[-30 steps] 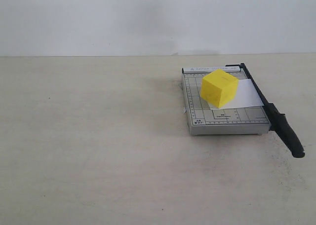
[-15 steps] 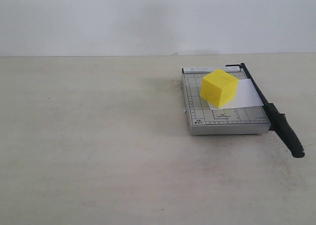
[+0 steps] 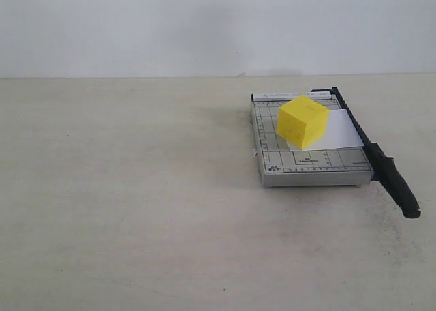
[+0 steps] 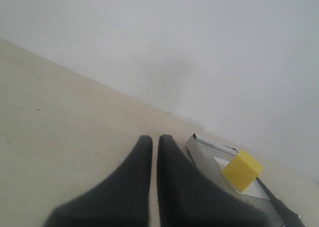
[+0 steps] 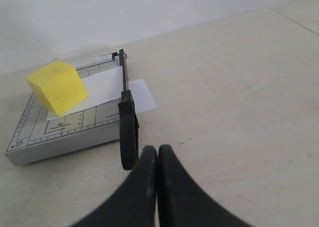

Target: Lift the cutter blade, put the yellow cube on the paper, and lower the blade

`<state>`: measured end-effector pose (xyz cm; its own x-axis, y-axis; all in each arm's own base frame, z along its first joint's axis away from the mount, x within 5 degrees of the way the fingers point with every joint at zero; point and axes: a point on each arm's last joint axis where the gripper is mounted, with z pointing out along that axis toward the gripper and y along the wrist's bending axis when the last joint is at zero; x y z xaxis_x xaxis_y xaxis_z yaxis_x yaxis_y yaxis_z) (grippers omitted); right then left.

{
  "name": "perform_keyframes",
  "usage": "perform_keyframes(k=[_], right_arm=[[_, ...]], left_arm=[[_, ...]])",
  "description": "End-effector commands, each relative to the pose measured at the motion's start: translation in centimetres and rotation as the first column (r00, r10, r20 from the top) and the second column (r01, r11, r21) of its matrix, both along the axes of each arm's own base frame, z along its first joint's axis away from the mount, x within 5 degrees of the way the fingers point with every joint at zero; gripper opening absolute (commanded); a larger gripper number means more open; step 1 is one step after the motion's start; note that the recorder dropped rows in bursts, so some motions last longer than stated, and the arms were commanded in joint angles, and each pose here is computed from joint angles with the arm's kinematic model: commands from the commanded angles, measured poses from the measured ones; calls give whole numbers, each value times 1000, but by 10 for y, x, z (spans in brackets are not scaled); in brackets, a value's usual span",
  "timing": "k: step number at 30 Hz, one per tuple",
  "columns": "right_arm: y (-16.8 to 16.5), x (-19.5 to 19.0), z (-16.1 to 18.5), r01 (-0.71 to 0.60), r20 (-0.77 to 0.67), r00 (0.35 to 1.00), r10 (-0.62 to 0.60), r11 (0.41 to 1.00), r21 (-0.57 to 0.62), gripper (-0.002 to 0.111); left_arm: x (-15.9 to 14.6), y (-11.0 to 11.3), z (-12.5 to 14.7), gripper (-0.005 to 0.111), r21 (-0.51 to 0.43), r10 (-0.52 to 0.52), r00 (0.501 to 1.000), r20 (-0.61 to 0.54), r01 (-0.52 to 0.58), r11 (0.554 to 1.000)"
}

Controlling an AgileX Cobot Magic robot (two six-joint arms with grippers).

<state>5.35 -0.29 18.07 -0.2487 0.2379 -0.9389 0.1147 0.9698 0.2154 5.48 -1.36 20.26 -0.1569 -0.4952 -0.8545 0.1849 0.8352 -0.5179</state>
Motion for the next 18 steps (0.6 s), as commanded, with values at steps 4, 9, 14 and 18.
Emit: perform_keyframes(k=[4, 9, 14, 18], right_arm=[[-1, 0, 1, 9, 15, 1000, -9, 1000, -5, 0], [0, 0, 1, 9, 15, 1000, -8, 1000, -4, 0], [0, 0, 1, 9, 15, 1000, -8, 1000, -4, 0], [0, 0, 1, 9, 15, 1000, -8, 1000, -4, 0]], left_arm=[[0, 2, -1, 5, 1, 34, 999, -1, -34, 999], [1, 11, -6, 5, 56, 199, 979, -40, -196, 979], [1, 15, -7, 5, 473, 199, 979, 47, -197, 858], [1, 14, -8, 5, 451, 195, 980, 27, -186, 873]])
